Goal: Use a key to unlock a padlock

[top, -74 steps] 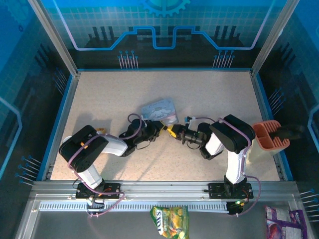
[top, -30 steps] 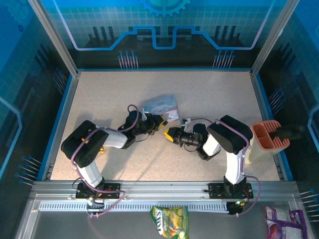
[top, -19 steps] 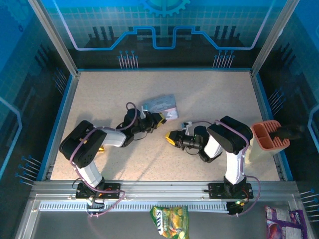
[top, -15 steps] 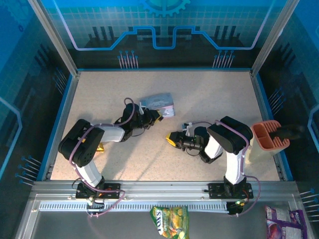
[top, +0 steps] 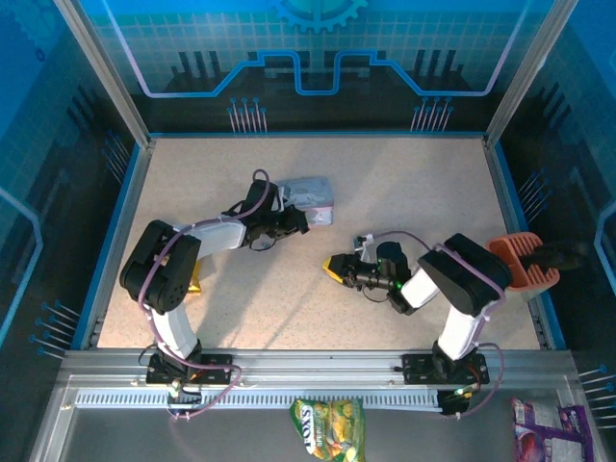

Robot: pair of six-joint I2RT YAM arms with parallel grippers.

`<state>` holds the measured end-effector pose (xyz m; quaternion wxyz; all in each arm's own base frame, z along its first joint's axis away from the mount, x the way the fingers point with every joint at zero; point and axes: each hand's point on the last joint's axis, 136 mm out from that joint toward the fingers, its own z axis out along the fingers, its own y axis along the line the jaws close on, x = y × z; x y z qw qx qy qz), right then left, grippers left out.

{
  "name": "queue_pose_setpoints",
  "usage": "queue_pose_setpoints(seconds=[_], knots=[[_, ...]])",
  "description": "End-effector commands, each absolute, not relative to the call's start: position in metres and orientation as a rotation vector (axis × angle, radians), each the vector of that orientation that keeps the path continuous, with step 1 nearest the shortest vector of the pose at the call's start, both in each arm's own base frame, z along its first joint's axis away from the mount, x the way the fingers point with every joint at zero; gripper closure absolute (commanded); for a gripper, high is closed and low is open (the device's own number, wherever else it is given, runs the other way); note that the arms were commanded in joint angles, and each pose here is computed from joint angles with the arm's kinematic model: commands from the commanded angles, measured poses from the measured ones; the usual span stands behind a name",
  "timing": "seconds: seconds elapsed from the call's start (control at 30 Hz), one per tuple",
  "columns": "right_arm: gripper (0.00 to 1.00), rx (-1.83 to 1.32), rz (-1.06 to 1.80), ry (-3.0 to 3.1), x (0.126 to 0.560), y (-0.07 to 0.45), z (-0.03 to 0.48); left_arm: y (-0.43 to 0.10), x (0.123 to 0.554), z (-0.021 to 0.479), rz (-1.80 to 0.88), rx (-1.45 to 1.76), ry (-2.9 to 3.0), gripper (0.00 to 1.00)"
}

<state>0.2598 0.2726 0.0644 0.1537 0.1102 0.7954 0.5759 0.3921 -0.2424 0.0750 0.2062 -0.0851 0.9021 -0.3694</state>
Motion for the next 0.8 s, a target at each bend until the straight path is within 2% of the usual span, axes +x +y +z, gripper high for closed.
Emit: queue_pose_setpoints(seconds=[0.0,0.07,0.2,0.53,0.63,0.77], knots=[[0.7,0.25,1.48,2.362,0.258,0.263,0.055,-0.233,0.393,0.063,-0.901,-0.119,2.575,1.0],[0.69,0.201,1.396,2.388,0.256,0.259,0.058,-0.232,0.393,0.058,-0.88,-0.106,2.59,1.0],[0.67,0.093,1.235,2.389,0.253,0.251,0.074,-0.228,0.392,0.055,-0.842,-0.086,2.6,0.93],[0.62,-0.123,0.886,2.295,0.247,0.213,0.125,-0.204,0.375,0.075,-0.703,-0.099,2.61,0.49],[0.61,-0.138,0.827,2.267,0.243,0.2,0.134,-0.182,0.356,0.081,-0.488,-0.083,2.692,0.44],[0.55,-0.125,0.791,2.269,0.234,0.184,0.136,-0.155,0.324,0.092,-0.226,-0.05,2.764,0.36]])
